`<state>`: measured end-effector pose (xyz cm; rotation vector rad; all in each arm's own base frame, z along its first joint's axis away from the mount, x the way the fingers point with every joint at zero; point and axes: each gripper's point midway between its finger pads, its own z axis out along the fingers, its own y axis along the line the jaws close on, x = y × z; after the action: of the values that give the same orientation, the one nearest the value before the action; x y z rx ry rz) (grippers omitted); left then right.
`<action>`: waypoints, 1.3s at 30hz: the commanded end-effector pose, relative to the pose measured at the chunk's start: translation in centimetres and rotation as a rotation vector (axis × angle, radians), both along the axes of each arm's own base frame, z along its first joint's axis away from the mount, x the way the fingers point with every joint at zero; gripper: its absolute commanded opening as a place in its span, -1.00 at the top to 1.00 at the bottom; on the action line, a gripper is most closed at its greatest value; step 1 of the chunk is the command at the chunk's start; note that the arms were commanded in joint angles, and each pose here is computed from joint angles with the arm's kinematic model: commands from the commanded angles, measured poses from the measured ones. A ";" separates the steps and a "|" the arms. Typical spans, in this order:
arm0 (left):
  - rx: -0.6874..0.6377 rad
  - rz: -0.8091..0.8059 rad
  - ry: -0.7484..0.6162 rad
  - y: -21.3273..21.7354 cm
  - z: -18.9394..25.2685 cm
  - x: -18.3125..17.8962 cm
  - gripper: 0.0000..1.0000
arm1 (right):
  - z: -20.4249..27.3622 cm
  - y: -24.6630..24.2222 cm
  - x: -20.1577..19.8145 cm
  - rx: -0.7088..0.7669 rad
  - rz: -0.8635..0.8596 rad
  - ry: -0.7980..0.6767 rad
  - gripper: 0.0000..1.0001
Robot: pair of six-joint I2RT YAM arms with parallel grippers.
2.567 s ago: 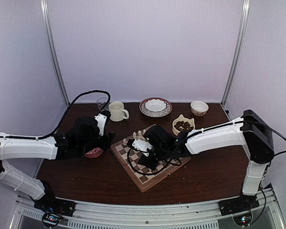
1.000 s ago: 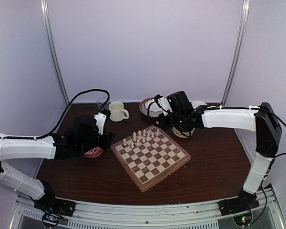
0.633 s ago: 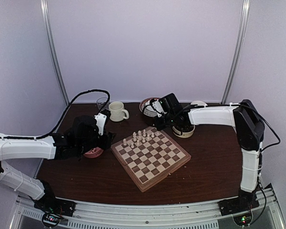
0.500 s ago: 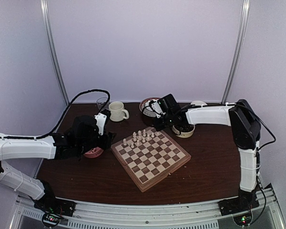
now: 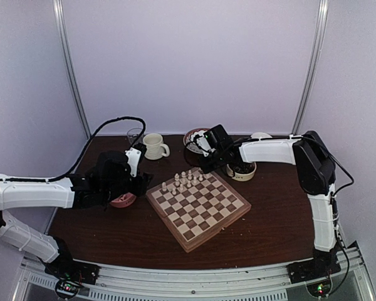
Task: Set up the chess pieces on the board
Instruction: Place the rook at a1.
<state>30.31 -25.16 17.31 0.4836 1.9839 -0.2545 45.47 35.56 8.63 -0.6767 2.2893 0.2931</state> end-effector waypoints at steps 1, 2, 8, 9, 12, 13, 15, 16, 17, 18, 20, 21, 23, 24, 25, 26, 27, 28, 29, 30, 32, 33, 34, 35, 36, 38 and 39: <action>-0.032 0.001 -0.015 -0.5 1.2 0.5 -0.14 | -0.1 -0.2 0.6 -0.003 -0.007 0.007 0.86; -0.031 0.001 -0.015 -0.5 1.1 0.5 -0.14 | -0.1 -0.1 0.5 -0.005 -0.005 0.009 0.86; -0.030 0.001 -0.014 -0.5 1.1 0.5 -0.14 | -0.5 -0.3 0.4 -0.018 -0.005 0.019 0.85; -0.031 0.001 -0.015 -0.5 1.2 0.5 -0.14 | -0.6 -0.4 0.4 -0.021 -0.005 0.022 0.85; -0.032 0.001 -0.015 -0.5 1.2 0.4 -0.14 | -0.7 -0.4 0.4 -0.028 -0.002 0.028 0.85; -0.032 0.001 -0.015 -0.5 1.2 0.5 -0.14 | -0.8 -0.4 0.4 -0.028 -0.002 0.029 0.84; -0.031 0.001 -0.015 -0.5 1.2 0.5 -0.14 | -0.9 -0.4 0.4 -0.033 -0.001 0.032 0.83; -0.031 0.001 -0.015 -0.5 1.2 0.5 -0.14 | -1.0 -0.3 0.4 -0.033 0.000 0.033 0.83; -0.031 0.001 -0.015 -0.5 1.2 0.5 -0.14 | -1.0 -0.3 0.4 -0.033 0.000 0.035 0.83; -0.032 0.001 -0.015 -0.5 1.2 0.5 -0.14 | -1.2 -0.3 0.4 -0.035 0.001 0.038 0.82; -0.030 0.001 -0.014 -0.5 1.2 0.5 -0.14 | -1.4 -0.2 0.4 -0.037 0.004 0.044 0.81; -0.030 0.001 -0.014 -0.5 1.2 0.5 -0.14 | -1.4 -0.2 0.4 -0.040 0.004 0.045 0.81; -0.028 0.001 -0.013 -0.5 1.2 0.5 -0.14 | -1.4 -0.2 0.5 -0.040 0.002 0.046 0.77; -0.028 0.001 -0.013 -0.5 1.2 0.5 -0.14 | -1.5 -0.2 0.5 -0.041 0.001 0.045 0.74; -0.028 0.001 -0.013 -0.5 1.2 0.5 -0.14 | -1.4 -0.2 0.4 -0.042 0.002 0.045 0.69; -0.027 0.000 -0.013 -0.5 1.1 0.5 -0.14 | -1.4 -0.2 0.5 -0.042 0.000 0.043 0.65; -0.029 0.001 -0.013 -0.5 1.2 0.5 -0.14 | -1.3 -0.2 0.5 -0.040 0.000 0.041 0.61; -0.030 0.001 -0.014 -0.5 1.2 0.5 -0.14 | -1.2 -0.2 0.5 -0.040 0.000 0.040 0.57; -0.029 0.000 -0.012 -0.6 1.2 0.5 -0.14 | -1.0 -0.1 0.6 -0.038 0.002 0.038 0.53; -0.030 -0.002 -0.012 -0.6 1.2 0.5 -0.14 | -0.9 -0.1 0.6 -0.038 0.002 0.036 0.50; -0.028 0.000 -0.012 -0.6 1.2 0.5 -0.14 | -0.4 -0.1 0.7 -0.038 0.003 0.029 0.46; -0.028 -0.001 -0.013 -0.6 1.2 0.5 -0.14 | -0.2 -0.1 0.7 -0.038 0.003 0.025 0.44; -0.027 0.000 -0.013 -0.5 1.2 0.5 -0.14 | 0.0 -0.2 0.8 -0.039 0.001 0.019 0.43; -0.025 0.000 -0.013 -0.5 1.2 0.5 -0.14 | 0.2 -0.1 0.9 -0.039 0.003 0.015 0.42; -0.024 0.002 -0.013 -0.5 1.2 0.5 -0.14 | 0.5 -0.1 1.0 -0.038 0.003 0.010 0.41; -0.021 0.004 -0.014 -0.4 1.2 0.5 -0.15 | 1.0 0.0 1.2 -0.038 0.001 0.003 0.39; -0.020 0.006 -0.015 -0.4 1.2 0.5 -0.15 | 1.3 0.1 1.2 -0.034 0.003 -0.001 0.38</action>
<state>30.21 -25.07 16.99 0.4934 1.9993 -0.2450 45.60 35.63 7.97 -0.7071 2.3357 0.2642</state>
